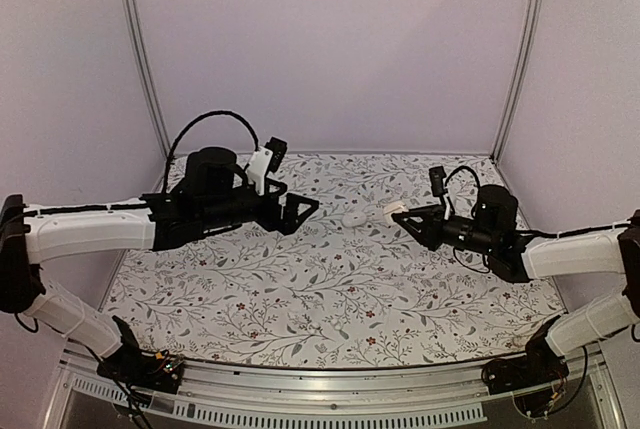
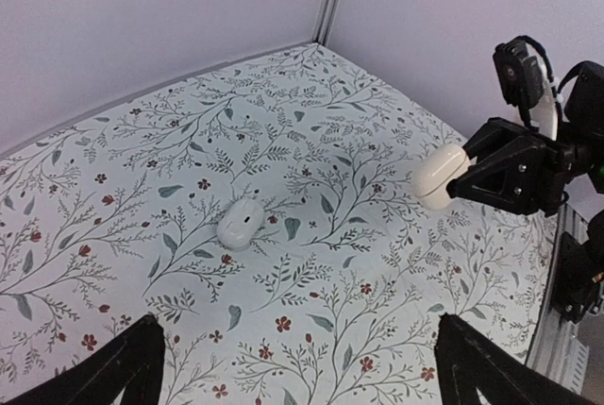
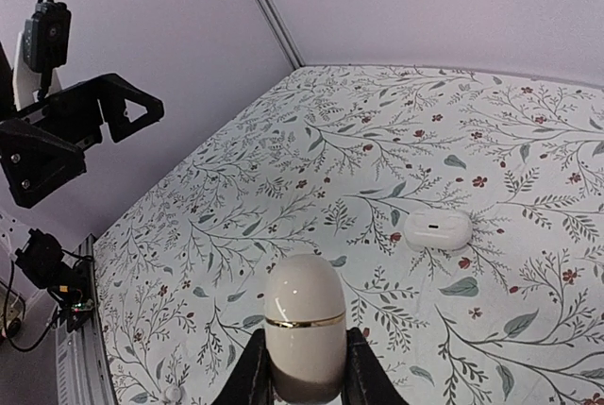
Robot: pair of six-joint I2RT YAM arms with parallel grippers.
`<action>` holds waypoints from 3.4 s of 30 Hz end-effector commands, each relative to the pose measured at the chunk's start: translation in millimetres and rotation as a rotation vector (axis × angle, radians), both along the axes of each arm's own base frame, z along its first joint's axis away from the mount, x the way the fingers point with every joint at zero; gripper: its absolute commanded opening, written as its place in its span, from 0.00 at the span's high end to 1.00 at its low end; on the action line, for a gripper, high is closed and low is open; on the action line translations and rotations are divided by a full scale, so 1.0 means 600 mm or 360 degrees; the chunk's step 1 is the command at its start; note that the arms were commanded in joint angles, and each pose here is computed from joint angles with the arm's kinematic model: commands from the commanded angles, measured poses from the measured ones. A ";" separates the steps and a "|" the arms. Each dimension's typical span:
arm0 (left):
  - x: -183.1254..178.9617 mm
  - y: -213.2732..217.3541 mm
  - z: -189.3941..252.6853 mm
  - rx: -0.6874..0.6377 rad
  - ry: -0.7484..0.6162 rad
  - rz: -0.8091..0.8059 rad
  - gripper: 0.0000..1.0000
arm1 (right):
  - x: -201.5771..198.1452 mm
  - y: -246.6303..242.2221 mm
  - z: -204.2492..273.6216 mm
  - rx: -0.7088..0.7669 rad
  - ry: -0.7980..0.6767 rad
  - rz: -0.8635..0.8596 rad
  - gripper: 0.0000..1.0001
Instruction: Insert the wireless bluetooth earbuds into the charging case
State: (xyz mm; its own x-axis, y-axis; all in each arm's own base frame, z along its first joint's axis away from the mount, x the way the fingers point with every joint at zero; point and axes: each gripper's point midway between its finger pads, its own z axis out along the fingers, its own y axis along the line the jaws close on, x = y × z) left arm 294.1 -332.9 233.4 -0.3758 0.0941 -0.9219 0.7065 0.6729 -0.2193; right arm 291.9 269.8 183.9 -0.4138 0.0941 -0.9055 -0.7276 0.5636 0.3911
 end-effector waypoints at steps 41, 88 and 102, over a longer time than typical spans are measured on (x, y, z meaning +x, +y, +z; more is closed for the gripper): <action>0.254 -0.184 -0.353 0.0692 0.0339 -0.0482 0.26 | 0.101 -0.013 -0.249 -0.0076 0.0915 0.0050 0.84; 0.067 -0.125 -0.231 0.0728 -0.0642 -0.0732 0.86 | 0.043 -0.014 -0.104 -0.0004 0.0540 0.0311 0.34; -0.013 -0.168 -0.201 0.0869 -0.1009 -0.0765 0.87 | -0.016 0.020 -0.103 -0.0033 0.0557 0.0558 0.43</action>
